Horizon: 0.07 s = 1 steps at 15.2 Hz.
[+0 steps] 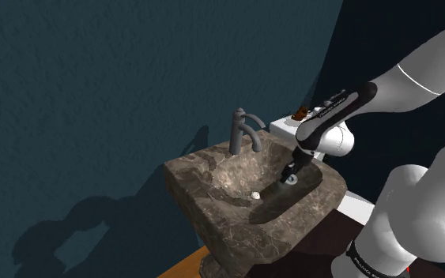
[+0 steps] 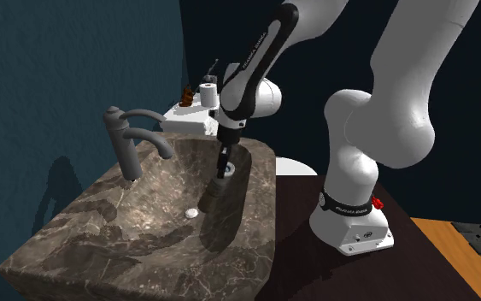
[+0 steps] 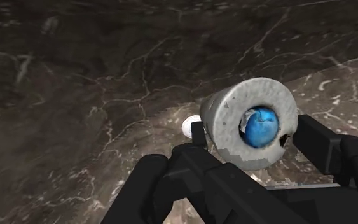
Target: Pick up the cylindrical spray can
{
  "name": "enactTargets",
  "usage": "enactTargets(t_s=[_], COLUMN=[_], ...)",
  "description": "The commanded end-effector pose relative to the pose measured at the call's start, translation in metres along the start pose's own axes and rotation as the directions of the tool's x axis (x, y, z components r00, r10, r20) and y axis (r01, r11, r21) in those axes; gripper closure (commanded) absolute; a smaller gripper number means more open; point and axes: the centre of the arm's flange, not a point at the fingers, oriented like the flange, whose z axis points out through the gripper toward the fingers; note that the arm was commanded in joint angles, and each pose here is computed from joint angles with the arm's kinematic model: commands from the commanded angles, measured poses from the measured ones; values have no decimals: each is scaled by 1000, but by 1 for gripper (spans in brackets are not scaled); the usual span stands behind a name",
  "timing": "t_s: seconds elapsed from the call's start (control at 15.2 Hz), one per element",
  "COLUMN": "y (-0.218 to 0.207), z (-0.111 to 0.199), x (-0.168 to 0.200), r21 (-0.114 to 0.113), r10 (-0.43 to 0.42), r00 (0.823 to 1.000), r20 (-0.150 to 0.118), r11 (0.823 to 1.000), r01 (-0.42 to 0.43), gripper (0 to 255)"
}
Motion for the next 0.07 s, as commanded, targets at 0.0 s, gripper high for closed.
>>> enactTargets(t_s=[0.0], y=[-1], z=[-3], x=[1], r21=[-2], r10=[-1], r00=[1000], r20=[1], r11=[1000], r01=[1], gripper=[255])
